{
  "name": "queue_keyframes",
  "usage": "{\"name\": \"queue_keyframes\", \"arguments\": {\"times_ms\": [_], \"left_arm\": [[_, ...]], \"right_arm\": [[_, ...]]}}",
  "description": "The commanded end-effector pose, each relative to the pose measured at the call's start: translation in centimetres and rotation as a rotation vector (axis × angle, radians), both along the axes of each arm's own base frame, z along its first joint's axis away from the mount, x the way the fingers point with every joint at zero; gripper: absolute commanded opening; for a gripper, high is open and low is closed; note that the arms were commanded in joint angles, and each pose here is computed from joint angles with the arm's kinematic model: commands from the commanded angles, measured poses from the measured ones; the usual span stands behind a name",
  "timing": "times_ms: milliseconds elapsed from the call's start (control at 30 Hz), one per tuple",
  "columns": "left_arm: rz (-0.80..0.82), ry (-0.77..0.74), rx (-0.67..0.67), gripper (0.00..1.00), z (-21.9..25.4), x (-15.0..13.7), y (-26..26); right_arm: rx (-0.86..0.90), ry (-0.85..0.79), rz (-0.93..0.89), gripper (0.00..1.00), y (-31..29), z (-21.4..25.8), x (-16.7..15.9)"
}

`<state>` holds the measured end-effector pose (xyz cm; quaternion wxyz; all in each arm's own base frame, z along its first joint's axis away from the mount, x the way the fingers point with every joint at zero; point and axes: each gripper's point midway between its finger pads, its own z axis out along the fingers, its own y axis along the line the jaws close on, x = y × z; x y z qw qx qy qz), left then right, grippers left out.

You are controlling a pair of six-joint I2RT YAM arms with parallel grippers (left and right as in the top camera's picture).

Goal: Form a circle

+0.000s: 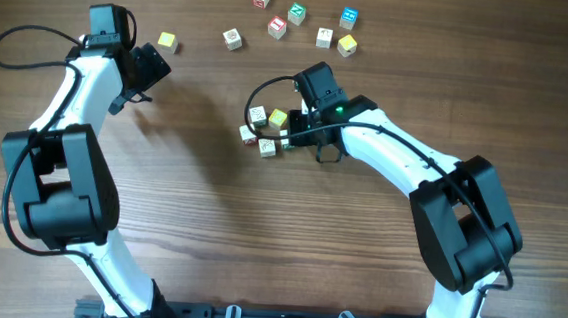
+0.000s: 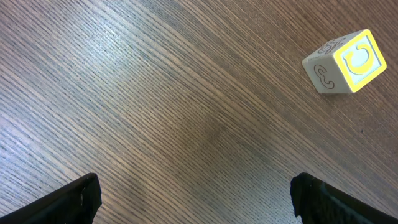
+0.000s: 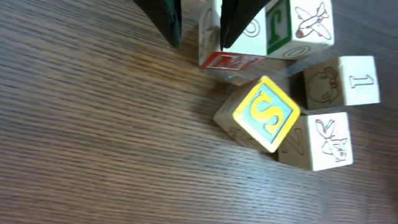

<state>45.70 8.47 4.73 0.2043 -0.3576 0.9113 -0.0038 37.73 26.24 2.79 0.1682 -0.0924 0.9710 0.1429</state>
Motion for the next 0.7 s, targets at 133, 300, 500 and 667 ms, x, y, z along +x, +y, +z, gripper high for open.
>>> {"name": "queue_keyframes", "arguments": {"times_ms": [133, 300, 500, 667], "left_arm": [[-0.006, -0.027, 0.006, 1.0, 1.1, 0.4, 0.1], [-0.006, -0.027, 0.006, 1.0, 1.1, 0.4, 0.1], [-0.006, -0.027, 0.006, 1.0, 1.1, 0.4, 0.1], [-0.006, -0.027, 0.006, 1.0, 1.1, 0.4, 0.1]], "right_arm": [[-0.021, 0.014, 0.006, 0.22, -0.2, -1.1, -0.2], [-0.071, -0.019, -0.043, 0.23, -1.3, -1.1, 0.6], [-0.049, 0.017, -0.031, 0.23, -0.9, -1.3, -0.2], [0.017, 0.059, 0.005, 0.23, 0.3, -1.1, -1.0]]}}
